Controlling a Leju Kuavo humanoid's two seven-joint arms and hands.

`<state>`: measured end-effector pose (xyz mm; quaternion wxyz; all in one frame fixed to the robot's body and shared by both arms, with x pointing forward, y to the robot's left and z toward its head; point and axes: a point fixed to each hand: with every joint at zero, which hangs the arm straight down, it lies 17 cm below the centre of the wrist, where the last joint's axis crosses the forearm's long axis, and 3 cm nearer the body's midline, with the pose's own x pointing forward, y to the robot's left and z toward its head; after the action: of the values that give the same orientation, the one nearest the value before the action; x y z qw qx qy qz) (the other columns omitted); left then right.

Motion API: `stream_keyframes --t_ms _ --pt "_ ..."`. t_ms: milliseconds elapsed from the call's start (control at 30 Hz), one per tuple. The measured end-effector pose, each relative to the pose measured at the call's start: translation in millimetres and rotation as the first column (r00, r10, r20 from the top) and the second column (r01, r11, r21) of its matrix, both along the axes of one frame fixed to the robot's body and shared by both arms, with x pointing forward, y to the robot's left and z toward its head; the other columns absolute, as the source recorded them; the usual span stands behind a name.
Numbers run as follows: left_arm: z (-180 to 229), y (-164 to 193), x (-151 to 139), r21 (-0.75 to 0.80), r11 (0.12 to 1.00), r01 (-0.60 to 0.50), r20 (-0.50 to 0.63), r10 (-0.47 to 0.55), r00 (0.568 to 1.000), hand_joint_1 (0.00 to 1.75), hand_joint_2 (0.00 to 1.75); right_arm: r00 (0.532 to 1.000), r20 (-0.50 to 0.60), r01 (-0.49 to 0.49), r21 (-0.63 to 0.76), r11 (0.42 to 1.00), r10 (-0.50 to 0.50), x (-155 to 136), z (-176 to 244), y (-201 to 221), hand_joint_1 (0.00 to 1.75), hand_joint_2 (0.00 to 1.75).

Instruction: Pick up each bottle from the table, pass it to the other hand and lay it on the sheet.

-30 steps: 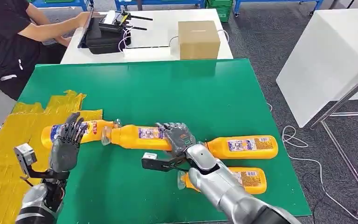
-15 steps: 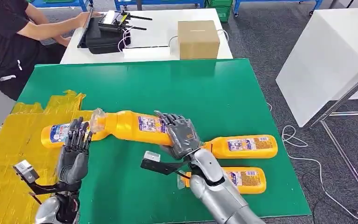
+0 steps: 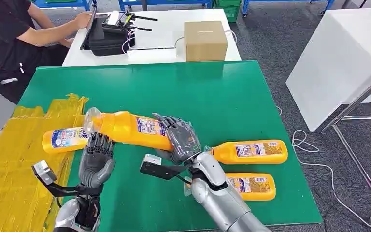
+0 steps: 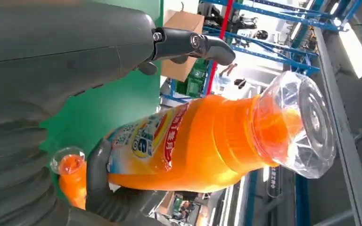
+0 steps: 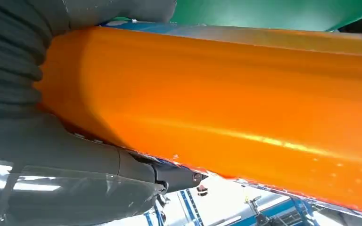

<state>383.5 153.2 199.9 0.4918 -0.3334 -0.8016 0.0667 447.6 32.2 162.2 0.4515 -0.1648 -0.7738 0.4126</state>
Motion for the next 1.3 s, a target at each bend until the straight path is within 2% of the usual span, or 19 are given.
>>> stream_keyframes --t_ms 467,700,833,933,1033,1300 --pt "2.0 -4.8 -1.2 -0.010 1.000 0.014 0.003 -0.014 1.000 0.00 1.75 1.000 -0.007 -0.004 -0.001 1.000 0.004 -0.4 -1.4 1.4 1.75 1.75" --pt "17.3 -19.2 1.0 -0.051 0.997 0.058 0.029 -0.056 0.998 0.00 1.75 0.992 -0.098 -0.080 0.005 0.997 0.080 -10.9 -15.9 35.9 1.75 1.75" --pt "17.1 -13.1 3.2 -0.067 0.997 0.041 0.024 -0.040 0.999 0.00 1.75 0.976 -0.157 -0.152 0.006 0.988 0.152 -31.6 -28.8 66.9 1.75 1.75" --pt "8.7 3.2 4.2 -0.082 0.997 -0.003 0.004 0.003 1.000 0.00 1.75 0.938 -0.205 -0.292 -0.023 0.956 0.281 -79.2 -46.2 108.0 1.75 1.75" --pt "-6.7 20.9 -2.9 -0.087 0.996 -0.034 -0.021 0.033 0.999 0.00 1.75 0.917 -0.238 -0.340 -0.049 0.939 0.320 -105.7 -57.2 126.5 1.75 1.75" --pt "-20.2 40.0 -7.8 -0.089 0.993 -0.077 -0.049 0.072 0.996 0.02 1.75 0.898 -0.237 -0.400 -0.088 0.912 0.371 -122.0 -62.5 139.9 1.75 1.75"
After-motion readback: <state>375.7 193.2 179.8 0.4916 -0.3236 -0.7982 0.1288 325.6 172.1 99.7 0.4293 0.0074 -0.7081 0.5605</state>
